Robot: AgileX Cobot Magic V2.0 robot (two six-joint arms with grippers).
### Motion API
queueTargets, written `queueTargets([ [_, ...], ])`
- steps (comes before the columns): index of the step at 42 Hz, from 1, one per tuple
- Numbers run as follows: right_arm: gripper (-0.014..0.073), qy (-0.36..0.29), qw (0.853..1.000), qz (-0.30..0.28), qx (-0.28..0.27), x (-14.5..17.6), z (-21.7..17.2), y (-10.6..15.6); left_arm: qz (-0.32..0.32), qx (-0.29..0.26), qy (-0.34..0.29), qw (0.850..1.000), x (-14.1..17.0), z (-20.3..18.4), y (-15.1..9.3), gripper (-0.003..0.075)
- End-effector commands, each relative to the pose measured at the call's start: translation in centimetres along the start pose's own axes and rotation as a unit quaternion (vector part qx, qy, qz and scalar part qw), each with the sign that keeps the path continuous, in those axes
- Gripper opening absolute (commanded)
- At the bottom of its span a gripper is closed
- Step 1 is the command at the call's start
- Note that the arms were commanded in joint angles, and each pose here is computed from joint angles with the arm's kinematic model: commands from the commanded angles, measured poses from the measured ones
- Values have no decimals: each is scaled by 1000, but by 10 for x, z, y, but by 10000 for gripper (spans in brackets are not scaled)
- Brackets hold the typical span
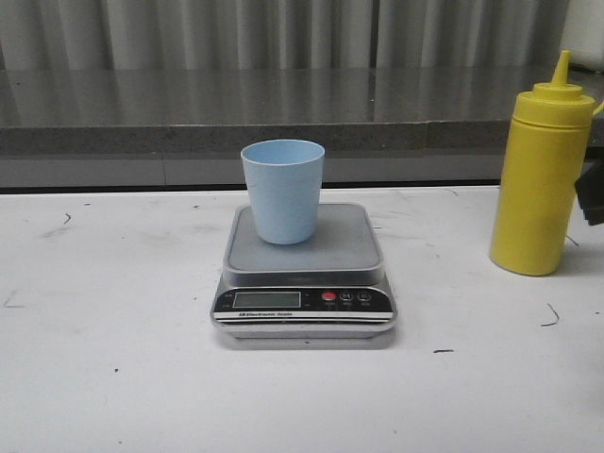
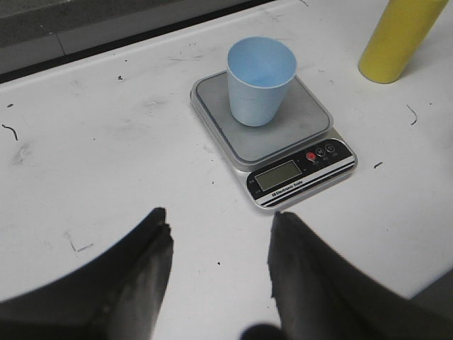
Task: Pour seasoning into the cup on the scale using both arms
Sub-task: 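Close the right gripper around the yellow bottle's body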
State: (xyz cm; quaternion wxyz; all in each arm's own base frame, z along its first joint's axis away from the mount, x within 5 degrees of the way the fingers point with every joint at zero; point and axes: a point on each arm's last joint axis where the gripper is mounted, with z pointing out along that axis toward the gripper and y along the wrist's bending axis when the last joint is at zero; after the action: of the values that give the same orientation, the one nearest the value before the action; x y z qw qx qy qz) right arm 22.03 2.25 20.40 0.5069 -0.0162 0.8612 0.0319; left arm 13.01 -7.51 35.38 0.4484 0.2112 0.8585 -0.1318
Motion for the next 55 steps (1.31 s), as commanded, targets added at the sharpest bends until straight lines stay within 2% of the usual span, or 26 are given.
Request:
queueTargets([
  [1, 605, -90, 996, 27, 5, -7, 10, -1, -4, 4, -52, 999, -14, -7, -1, 313],
  [5, 605, -107, 993, 42, -1, -1, 25, 0, -4, 4, -52, 999, -14, -7, -1, 313],
  [10, 605, -131, 991, 24, -26, 7, 42, 4, -4, 4, -52, 999, -14, -7, -1, 313],
  [22, 605, -212, 976, 26, -29, 24, 73, 3, -4, 4, -52, 999, -14, -7, -1, 313],
  [28, 605, -213, 976, 28, -26, 28, 91, 3, -4, 4, -52, 999, -14, -7, -1, 313],
  [39, 605, -238, 970, 30, -24, 11, 111, 3, -4, 4, -52, 999, -14, -7, -1, 313],
  [51, 605, -237, 971, 32, -22, -10, 135, 4, -4, 4, -52, 999, -14, -7, -1, 313],
  [55, 562, -238, 970, 32, -22, -10, 135, 4, -4, 4, -52, 999, -14, -7, -1, 313],
])
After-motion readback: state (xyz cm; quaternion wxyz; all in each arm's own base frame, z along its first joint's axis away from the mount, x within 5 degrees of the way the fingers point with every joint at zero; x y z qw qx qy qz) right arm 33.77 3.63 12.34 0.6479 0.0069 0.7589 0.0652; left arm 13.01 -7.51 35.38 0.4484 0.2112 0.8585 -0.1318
